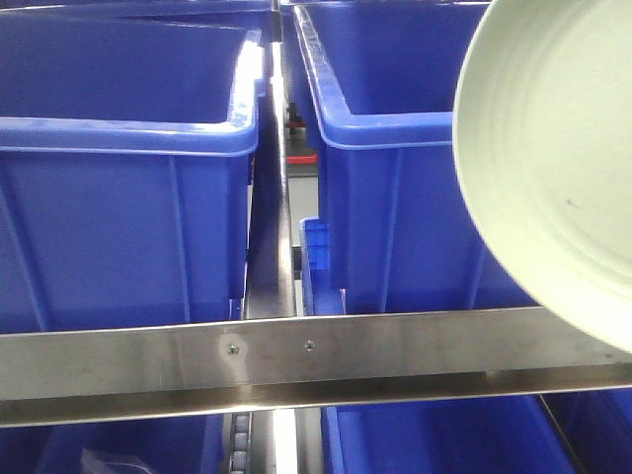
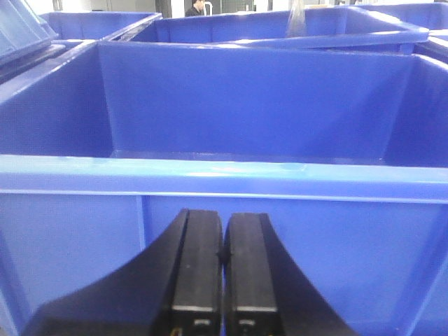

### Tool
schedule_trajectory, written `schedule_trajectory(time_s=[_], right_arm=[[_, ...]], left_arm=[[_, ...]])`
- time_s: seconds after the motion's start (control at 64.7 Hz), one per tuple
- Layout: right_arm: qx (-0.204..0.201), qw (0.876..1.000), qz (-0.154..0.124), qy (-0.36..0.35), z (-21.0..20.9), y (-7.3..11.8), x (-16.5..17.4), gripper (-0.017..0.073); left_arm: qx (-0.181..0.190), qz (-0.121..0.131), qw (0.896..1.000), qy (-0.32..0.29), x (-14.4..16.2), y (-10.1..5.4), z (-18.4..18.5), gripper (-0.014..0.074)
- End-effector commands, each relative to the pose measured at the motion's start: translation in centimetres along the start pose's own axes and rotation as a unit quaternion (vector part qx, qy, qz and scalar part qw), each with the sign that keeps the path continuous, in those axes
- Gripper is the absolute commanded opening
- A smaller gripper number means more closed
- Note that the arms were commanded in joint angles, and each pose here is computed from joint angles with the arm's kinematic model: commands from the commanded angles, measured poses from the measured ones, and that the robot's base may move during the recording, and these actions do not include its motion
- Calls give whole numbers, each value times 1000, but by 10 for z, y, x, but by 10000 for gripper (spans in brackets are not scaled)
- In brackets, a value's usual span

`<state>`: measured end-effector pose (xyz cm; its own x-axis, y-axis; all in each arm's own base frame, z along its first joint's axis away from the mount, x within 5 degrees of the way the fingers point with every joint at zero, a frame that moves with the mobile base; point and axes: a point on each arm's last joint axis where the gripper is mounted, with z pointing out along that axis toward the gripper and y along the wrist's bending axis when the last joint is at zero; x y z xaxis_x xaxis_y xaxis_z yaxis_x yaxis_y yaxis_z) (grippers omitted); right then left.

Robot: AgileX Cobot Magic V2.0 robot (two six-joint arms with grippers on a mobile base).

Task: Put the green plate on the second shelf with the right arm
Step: 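Lower the held plate with the right gripper into a blue bin, then open the right gripper to release the plate and withdraw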

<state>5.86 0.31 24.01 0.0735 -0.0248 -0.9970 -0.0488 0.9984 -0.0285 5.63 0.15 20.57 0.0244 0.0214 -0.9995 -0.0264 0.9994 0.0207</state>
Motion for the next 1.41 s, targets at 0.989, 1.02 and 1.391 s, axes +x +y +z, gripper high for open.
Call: schedule_trajectory(time_s=[0.989,1.02,1.391], right_arm=[[57,990,65,-107,165,-15,-120,50],[59,990,69,-108,175,-16,-125,50],[56,988,140,19,255,-14,-113,50]], left_arm=[[1,0,1000,-29,6,0,0,130],[1,0,1000,-29,6,0,0,130],[1,0,1000,-29,6,0,0,130]])
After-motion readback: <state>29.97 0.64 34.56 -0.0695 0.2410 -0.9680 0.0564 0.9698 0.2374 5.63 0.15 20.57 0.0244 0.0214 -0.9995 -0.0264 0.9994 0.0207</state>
